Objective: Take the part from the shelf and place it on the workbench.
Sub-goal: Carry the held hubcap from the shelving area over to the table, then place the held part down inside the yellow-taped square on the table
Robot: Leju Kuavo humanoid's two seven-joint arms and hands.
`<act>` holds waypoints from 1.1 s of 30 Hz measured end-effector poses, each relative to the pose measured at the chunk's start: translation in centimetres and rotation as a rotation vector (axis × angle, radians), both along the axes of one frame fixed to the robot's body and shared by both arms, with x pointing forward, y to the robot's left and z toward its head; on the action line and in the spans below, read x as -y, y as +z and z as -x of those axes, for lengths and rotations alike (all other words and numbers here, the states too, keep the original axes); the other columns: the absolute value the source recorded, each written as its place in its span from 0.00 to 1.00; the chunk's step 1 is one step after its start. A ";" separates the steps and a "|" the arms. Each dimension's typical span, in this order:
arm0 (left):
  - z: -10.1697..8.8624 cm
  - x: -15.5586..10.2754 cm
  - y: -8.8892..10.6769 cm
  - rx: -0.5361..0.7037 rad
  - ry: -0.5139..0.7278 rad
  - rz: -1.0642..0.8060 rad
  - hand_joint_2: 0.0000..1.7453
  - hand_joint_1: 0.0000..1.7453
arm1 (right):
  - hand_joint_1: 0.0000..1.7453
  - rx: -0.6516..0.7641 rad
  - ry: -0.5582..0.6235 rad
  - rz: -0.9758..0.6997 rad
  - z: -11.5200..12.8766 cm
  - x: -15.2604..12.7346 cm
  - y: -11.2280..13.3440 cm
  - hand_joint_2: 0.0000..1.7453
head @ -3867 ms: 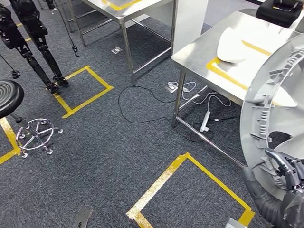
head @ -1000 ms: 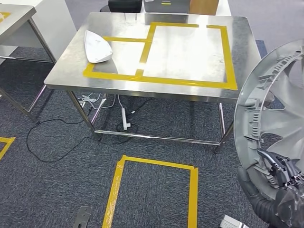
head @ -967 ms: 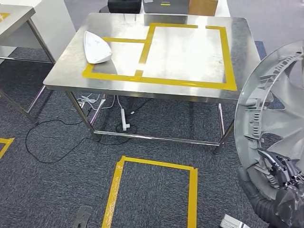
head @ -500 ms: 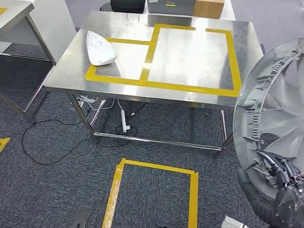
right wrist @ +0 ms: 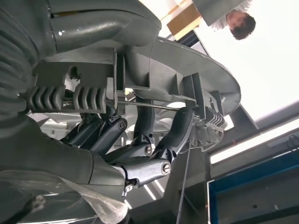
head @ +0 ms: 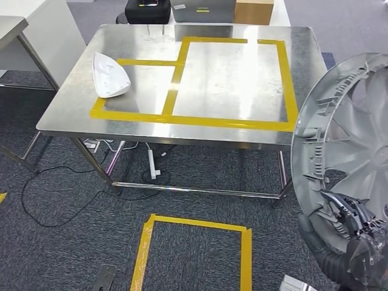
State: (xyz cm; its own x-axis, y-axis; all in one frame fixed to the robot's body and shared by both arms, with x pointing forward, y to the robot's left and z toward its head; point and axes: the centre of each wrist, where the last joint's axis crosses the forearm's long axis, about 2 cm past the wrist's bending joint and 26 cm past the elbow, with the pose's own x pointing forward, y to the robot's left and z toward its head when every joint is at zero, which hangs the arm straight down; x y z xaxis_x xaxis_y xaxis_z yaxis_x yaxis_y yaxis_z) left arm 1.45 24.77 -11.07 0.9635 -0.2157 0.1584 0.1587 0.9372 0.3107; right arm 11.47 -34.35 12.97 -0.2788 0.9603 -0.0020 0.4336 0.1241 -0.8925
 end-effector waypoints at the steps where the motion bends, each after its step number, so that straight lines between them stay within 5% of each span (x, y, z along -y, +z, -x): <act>1: 0.0 0.0 0.0 0.000 0.000 -0.001 1.00 0.00 | 1.00 0.000 0.002 0.000 0.0 0.0 0.0 1.00; 33: 0.0 -0.6 -0.1 0.007 -0.003 -0.004 1.00 0.00 | 1.00 -0.016 0.028 -0.001 -0.4 -0.5 -0.4 1.00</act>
State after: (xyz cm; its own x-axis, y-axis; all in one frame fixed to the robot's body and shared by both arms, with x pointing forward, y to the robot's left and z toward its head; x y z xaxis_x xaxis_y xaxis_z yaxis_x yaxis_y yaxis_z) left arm 1.41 25.36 -11.12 0.9616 -0.2195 0.1647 0.1594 0.9353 0.3160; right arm 11.85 -33.86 12.54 -0.3056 0.9521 0.0033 0.4160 0.1366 -0.8991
